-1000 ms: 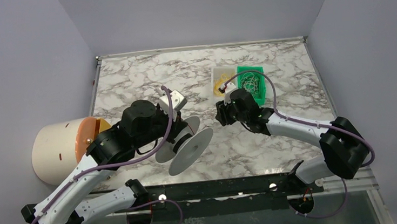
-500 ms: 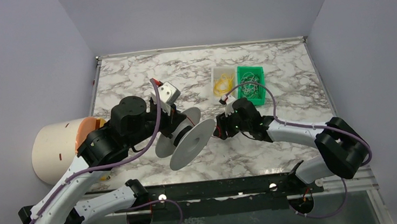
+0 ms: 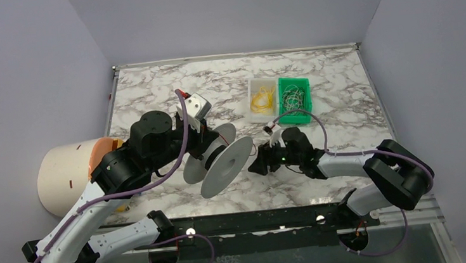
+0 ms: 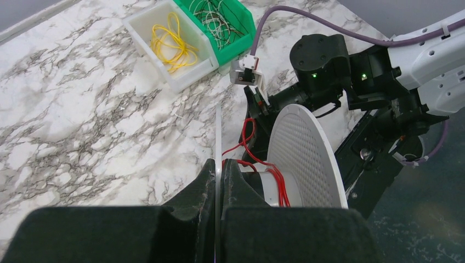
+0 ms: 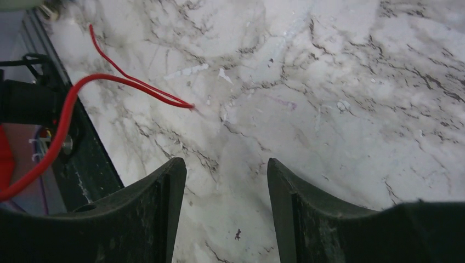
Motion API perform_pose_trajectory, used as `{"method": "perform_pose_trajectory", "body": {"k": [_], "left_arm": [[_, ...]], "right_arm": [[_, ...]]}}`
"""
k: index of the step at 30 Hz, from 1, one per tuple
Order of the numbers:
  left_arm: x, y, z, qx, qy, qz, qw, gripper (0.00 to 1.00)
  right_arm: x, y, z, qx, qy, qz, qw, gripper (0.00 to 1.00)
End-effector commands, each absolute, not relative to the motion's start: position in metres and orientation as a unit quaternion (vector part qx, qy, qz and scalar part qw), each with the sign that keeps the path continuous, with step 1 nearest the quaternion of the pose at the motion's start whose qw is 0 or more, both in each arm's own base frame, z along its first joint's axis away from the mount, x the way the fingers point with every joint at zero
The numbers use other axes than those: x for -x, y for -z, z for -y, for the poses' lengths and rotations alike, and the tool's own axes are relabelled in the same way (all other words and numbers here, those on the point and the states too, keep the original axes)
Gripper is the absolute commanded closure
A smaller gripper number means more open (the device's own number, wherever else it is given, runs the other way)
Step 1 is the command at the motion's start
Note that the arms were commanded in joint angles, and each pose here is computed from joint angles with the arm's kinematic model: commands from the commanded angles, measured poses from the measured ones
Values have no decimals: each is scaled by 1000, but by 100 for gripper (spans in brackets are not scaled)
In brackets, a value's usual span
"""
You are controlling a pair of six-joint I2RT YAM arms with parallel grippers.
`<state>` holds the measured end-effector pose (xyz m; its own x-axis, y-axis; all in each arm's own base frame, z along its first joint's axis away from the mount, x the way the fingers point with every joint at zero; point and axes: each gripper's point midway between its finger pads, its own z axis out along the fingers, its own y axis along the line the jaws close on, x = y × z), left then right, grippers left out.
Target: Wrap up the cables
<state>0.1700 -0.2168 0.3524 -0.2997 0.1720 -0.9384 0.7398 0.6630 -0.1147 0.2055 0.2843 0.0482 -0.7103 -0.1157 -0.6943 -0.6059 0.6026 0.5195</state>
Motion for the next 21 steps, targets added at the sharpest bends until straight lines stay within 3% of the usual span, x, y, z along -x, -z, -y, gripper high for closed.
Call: {"method": "perform_pose_trajectory", "body": {"k": [1, 14, 21], "left_arm": [[-172, -390, 219, -274, 306, -726, 552, 100], [-173, -388, 222, -273, 310, -726, 549, 100], [-173, -389, 221, -269, 312, -726, 551, 100]], "right_arm": [[-207, -83, -309, 208, -478, -779, 349, 38], [-216, -82, -336, 185, -530, -737, 376, 36], [-213, -79, -349, 186, -541, -727, 380, 40]]}}
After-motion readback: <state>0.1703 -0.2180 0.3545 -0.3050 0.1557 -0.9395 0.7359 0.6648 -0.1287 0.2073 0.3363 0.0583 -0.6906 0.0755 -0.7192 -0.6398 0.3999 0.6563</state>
